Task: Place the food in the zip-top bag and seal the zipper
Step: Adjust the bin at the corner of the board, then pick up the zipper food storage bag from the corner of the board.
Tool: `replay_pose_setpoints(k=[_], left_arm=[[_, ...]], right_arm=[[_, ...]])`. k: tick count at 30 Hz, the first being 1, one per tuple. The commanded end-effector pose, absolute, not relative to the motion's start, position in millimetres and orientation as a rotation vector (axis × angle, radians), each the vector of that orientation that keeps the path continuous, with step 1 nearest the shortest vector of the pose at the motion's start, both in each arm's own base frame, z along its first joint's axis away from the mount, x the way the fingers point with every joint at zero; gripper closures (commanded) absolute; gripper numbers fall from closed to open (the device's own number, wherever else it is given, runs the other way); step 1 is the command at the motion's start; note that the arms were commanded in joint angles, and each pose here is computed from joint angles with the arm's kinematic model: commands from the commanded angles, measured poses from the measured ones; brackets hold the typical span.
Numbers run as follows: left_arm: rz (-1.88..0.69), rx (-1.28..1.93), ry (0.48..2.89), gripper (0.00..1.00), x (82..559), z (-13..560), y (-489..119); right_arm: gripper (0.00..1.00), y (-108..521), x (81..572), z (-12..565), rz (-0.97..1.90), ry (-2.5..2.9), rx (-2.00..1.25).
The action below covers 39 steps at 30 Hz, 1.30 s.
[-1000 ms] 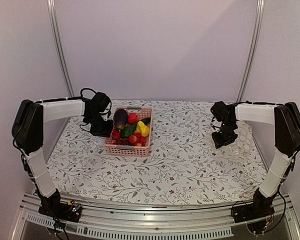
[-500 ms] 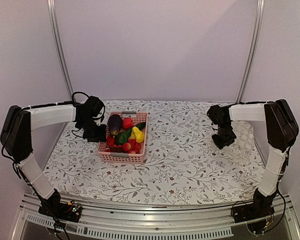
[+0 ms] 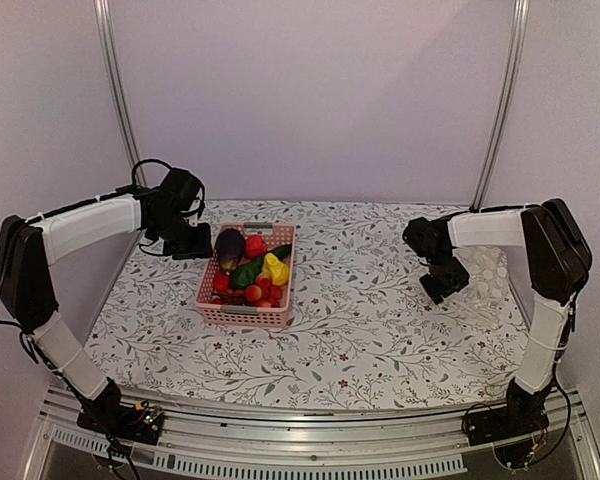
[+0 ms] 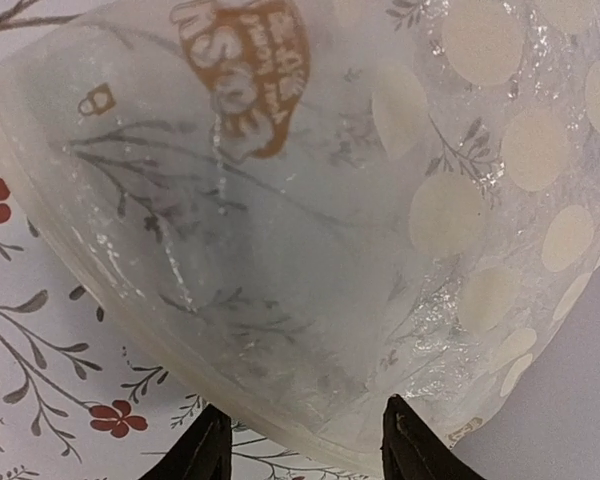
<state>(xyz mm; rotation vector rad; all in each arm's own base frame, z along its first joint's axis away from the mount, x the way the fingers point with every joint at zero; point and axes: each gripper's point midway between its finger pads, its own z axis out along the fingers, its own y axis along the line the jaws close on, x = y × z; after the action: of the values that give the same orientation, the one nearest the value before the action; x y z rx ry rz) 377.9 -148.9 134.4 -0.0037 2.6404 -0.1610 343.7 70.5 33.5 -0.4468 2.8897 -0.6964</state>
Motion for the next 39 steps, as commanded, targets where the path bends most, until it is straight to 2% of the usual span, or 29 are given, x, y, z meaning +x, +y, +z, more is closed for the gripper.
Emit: replay_pose_setpoints(k=[1, 5, 9, 13, 17, 24, 31, 39], left_arm=[[-0.171, 0.008, 2.609, 0.59, 382.4, 146.6, -150.3], [-0.184, 0.005, 2.599, 0.59, 384.4, 150.5, -152.1], [-0.2, -0.015, 2.577, 0.59, 386.7, 157.0, -152.8], [-0.248, -0.045, 2.535, 0.59, 392.0, 170.7, -157.6], [-0.302, -0.091, 2.489, 0.58, 400.2, 191.0, -162.8], [-0.505, -0.116, 2.375, 0.53, 413.2, 236.5, -196.3], [-0.622, -0.02, 2.355, 0.49, 416.5, 254.4, -247.6], [-0.727, 0.179, 2.299, 0.42, 402.2, 255.4, -326.4]], right_arm=[[0.52, 55.5, 344.3, 35.8, -0.826, 2.846, -0.417], [0.58, 50.7, 346.7, 34.1, -0.88, 2.828, -0.4], [0.72, 45.1, 345.9, 30.2, -0.933, 2.812, -0.396], [0.99, 42.7, 349.8, 31.5, -0.971, 2.798, -0.373], [1.0, 55.1, 368.8, 62.3, -0.887, 2.74, -0.317], [1.0, 127.7, 403.5, 151.6, -0.592, 2.639, -0.358], [1.0, 191.8, 412.1, 170.8, -0.382, 2.63, -0.45], [1.0, 269.7, 410.0, 183.4, 0.015, 2.594, -0.467]])
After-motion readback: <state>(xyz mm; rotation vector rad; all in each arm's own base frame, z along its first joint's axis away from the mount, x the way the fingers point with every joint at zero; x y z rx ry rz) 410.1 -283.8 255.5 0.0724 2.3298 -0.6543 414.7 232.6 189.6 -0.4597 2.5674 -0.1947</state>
